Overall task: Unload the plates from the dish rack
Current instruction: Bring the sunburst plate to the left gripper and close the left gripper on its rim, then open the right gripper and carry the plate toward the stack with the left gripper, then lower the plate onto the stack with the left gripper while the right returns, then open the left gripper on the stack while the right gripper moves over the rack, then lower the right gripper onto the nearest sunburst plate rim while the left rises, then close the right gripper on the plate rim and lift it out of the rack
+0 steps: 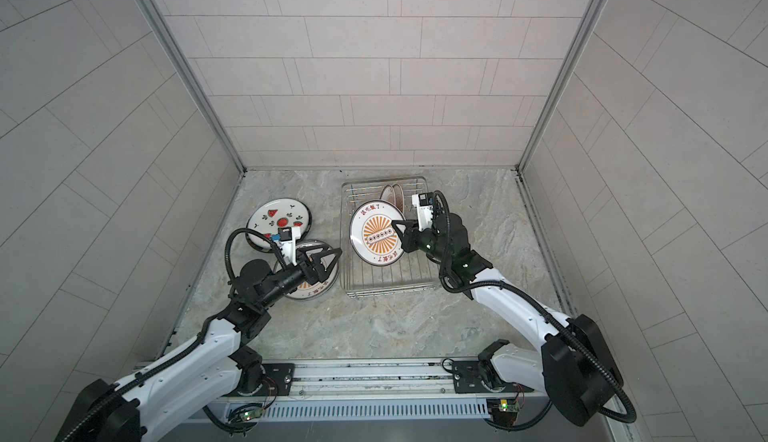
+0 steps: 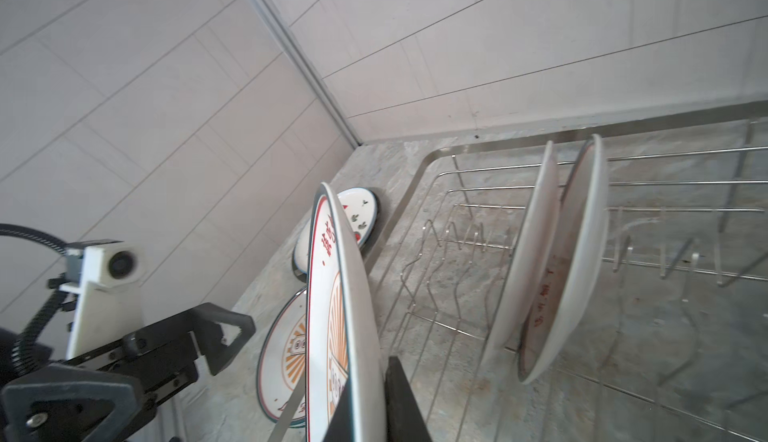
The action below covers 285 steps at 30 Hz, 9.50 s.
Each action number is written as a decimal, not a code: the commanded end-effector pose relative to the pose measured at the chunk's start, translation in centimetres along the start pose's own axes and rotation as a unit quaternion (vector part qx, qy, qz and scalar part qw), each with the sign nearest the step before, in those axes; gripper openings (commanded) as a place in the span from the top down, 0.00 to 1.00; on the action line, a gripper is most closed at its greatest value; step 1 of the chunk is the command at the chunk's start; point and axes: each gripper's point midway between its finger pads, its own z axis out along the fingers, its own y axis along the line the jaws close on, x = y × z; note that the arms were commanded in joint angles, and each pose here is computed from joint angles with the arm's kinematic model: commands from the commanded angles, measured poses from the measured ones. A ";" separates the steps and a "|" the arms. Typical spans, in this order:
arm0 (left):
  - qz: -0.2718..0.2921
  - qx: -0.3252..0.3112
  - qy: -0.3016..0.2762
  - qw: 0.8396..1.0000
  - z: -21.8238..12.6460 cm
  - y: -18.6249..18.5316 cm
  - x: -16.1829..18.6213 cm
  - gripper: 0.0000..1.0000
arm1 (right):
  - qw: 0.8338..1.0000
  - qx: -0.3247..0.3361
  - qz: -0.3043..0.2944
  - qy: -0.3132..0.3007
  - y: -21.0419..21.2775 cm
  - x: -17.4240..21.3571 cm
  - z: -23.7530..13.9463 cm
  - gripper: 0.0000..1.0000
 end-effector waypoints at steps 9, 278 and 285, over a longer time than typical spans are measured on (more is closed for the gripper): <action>0.034 0.085 -0.032 0.995 0.7 -5.2 -2.2 0.18 | 0.981 -0.184 -0.054 -0.009 8.5 -1.8 -4.0 0.87; 0.009 -0.111 -0.034 0.993 3.9 3.6 -0.2 0.00 | 0.902 0.408 -0.113 0.082 -12.0 -1.3 9.7 0.92; 0.009 -0.115 -0.031 0.993 3.9 3.9 0.1 0.00 | 0.887 0.436 -0.125 0.080 -11.9 -1.3 9.7 0.81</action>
